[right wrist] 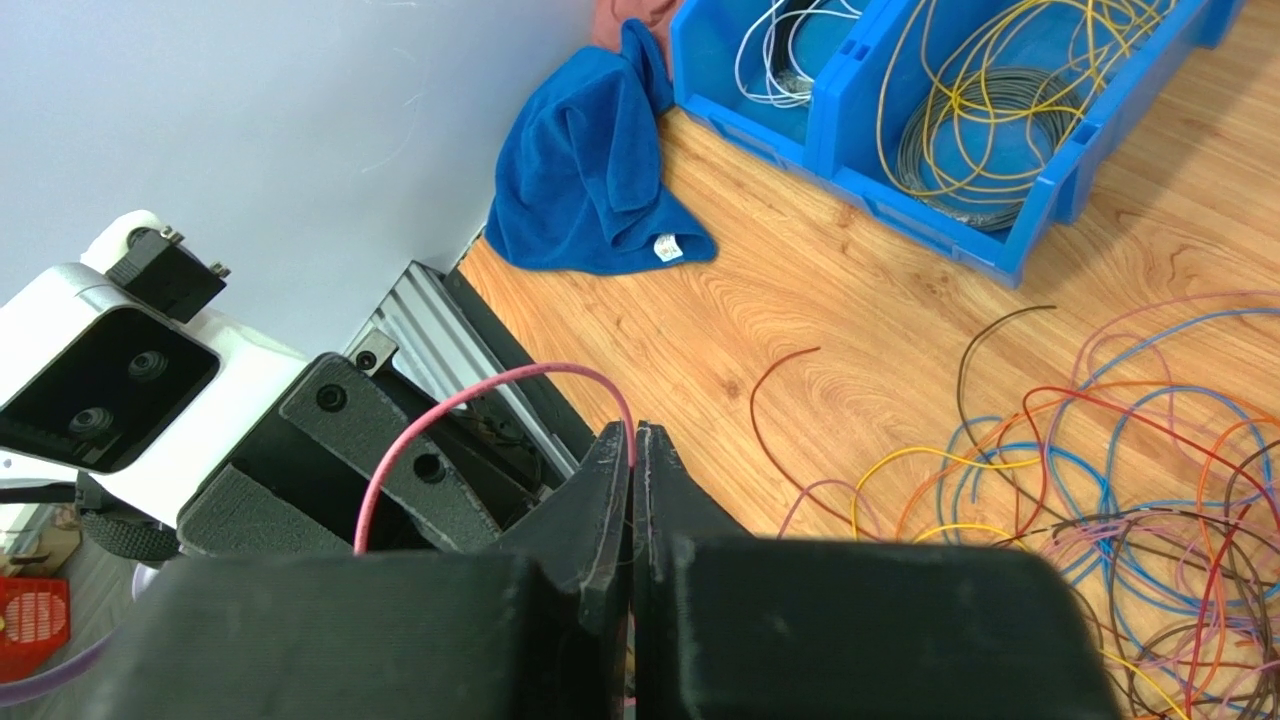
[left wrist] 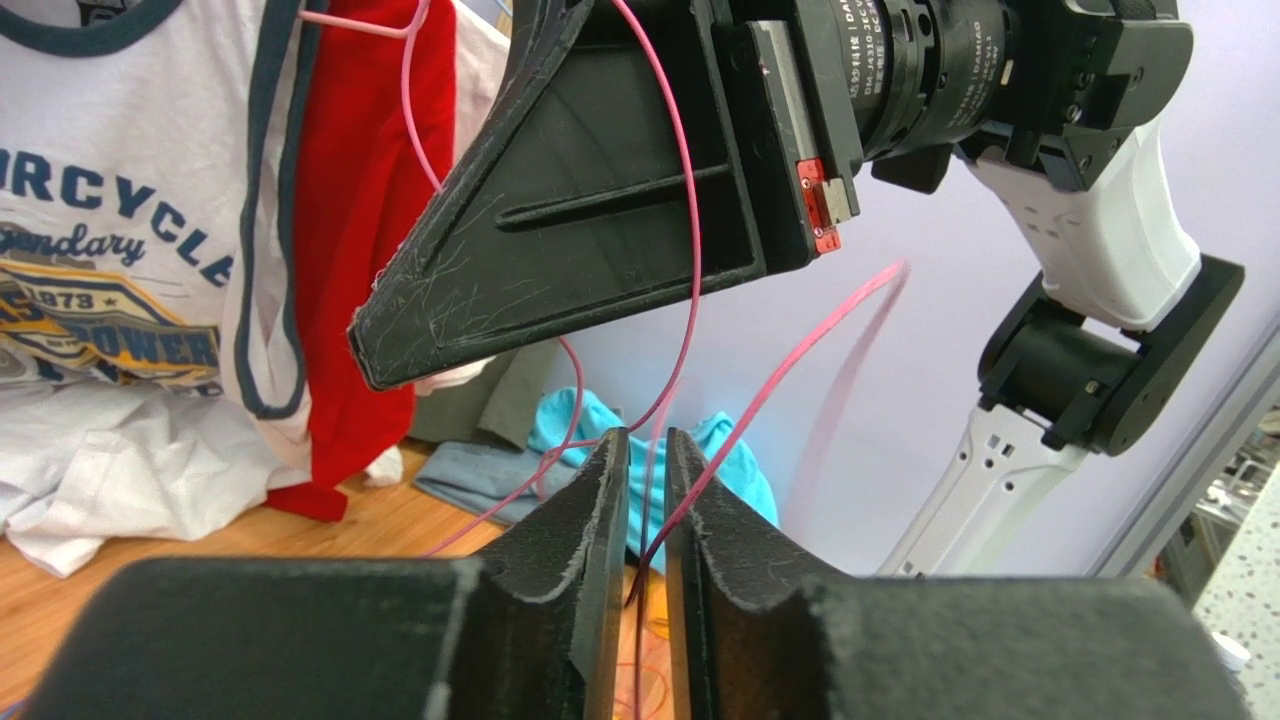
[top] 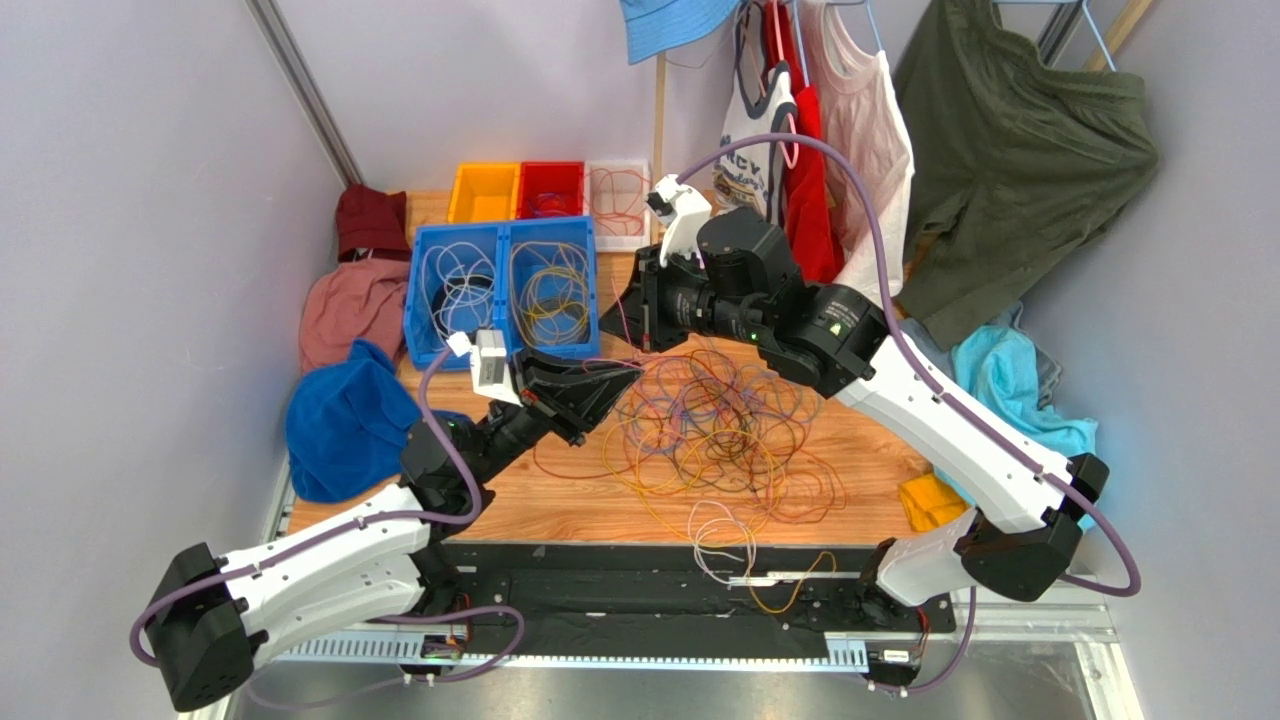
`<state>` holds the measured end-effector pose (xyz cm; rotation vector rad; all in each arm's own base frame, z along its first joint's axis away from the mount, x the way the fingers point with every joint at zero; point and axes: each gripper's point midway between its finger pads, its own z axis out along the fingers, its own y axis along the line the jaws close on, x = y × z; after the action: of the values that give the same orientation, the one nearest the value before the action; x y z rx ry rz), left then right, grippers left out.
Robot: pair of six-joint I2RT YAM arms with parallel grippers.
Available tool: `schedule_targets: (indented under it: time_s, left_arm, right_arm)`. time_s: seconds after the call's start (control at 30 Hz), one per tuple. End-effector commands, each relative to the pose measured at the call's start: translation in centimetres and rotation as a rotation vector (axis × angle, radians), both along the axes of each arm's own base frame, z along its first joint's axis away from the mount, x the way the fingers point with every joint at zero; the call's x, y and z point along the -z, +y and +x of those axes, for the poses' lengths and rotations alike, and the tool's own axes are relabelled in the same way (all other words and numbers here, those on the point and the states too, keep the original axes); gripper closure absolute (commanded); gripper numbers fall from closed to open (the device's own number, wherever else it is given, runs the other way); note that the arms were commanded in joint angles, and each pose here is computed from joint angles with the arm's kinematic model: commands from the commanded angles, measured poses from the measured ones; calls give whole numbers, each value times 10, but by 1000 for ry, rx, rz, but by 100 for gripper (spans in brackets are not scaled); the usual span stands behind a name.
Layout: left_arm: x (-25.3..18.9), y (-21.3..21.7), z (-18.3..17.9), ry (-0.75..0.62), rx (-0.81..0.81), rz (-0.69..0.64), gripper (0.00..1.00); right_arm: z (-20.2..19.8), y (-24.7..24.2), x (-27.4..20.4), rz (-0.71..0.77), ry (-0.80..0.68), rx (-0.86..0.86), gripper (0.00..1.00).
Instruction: Untangle the cables
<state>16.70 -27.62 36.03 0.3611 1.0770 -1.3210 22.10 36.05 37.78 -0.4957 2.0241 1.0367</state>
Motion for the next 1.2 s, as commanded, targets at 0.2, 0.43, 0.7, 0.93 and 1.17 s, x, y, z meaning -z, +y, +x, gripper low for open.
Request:
schedule_targets:
  time_s: [0.2,0.43,0.7,0.93,1.17]
  left_arm:
    - [-16,-1,2,-34,0,-47,71]
    - [-18,-8,7,-35,3,-62,71]
    - [-30,-12,8,-64,33,-152,68]
    - [-33,-16,6,-62,82,-217,81]
    - [-28,-16,6,-54,87,-231,100]
  right_arm:
    - [-11,8,-18,56,-11,-37,100]
    - [-16,12,-13,58,7,-52,100]
    - [-20,12,-9,66,20,-54,100]
    - [-24,14,-4,87,33,-62,100]
    - [-25,5,-6,90,16,-46,100]
